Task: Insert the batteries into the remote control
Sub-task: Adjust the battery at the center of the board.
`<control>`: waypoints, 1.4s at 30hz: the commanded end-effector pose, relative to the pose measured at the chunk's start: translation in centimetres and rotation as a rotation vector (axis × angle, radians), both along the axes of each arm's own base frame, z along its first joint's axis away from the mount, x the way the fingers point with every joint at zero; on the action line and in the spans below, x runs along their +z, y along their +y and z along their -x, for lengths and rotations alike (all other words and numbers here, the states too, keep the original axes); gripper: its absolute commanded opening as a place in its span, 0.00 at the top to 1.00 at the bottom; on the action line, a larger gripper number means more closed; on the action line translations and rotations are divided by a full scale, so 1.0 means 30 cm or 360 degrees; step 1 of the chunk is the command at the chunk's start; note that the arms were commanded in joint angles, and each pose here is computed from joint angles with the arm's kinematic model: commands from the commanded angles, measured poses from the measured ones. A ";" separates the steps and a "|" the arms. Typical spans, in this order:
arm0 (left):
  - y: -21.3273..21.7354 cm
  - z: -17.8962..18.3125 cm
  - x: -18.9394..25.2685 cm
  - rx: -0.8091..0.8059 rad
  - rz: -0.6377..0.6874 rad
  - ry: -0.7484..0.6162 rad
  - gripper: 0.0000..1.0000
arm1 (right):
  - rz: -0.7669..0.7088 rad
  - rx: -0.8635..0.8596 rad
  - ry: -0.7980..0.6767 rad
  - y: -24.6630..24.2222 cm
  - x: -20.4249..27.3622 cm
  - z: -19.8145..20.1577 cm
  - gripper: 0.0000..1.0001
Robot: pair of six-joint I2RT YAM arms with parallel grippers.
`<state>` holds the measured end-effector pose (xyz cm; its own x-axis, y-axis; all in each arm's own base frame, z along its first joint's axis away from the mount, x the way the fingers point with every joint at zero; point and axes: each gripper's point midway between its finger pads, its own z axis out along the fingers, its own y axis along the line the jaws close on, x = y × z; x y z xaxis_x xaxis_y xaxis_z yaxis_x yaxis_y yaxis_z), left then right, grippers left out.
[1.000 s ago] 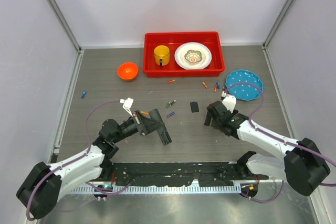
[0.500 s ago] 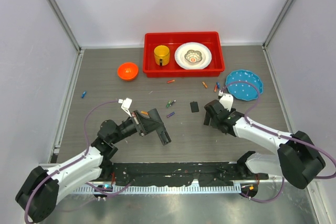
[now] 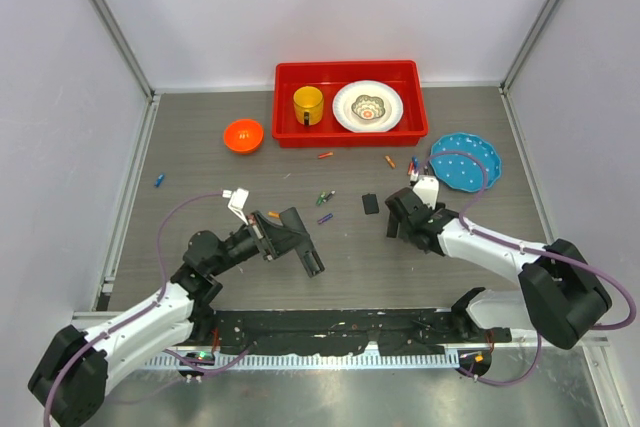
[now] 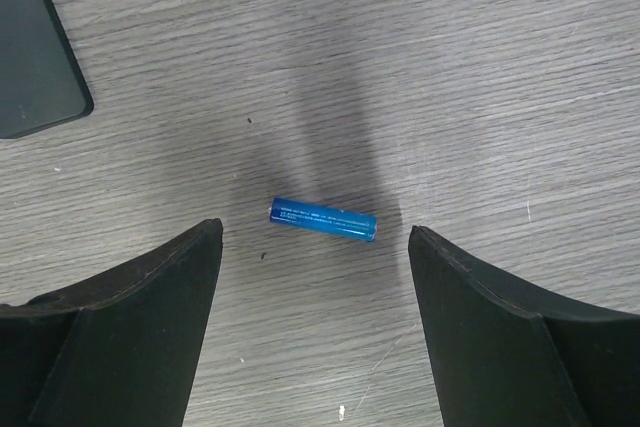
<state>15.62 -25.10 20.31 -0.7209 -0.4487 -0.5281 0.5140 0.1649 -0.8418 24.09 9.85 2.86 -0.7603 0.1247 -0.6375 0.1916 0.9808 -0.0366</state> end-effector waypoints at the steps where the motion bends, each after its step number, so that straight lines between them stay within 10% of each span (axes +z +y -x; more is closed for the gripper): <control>1: 0.004 0.013 0.035 -0.0012 0.0033 -0.0108 1.00 | -0.0054 0.0002 -0.0113 0.037 0.063 -0.062 0.19; 42: 0.026 -0.013 -0.037 0.0099 -0.0009 -0.0009 1.00 | -0.0066 -0.0188 0.0000 0.010 -0.054 -0.015 0.33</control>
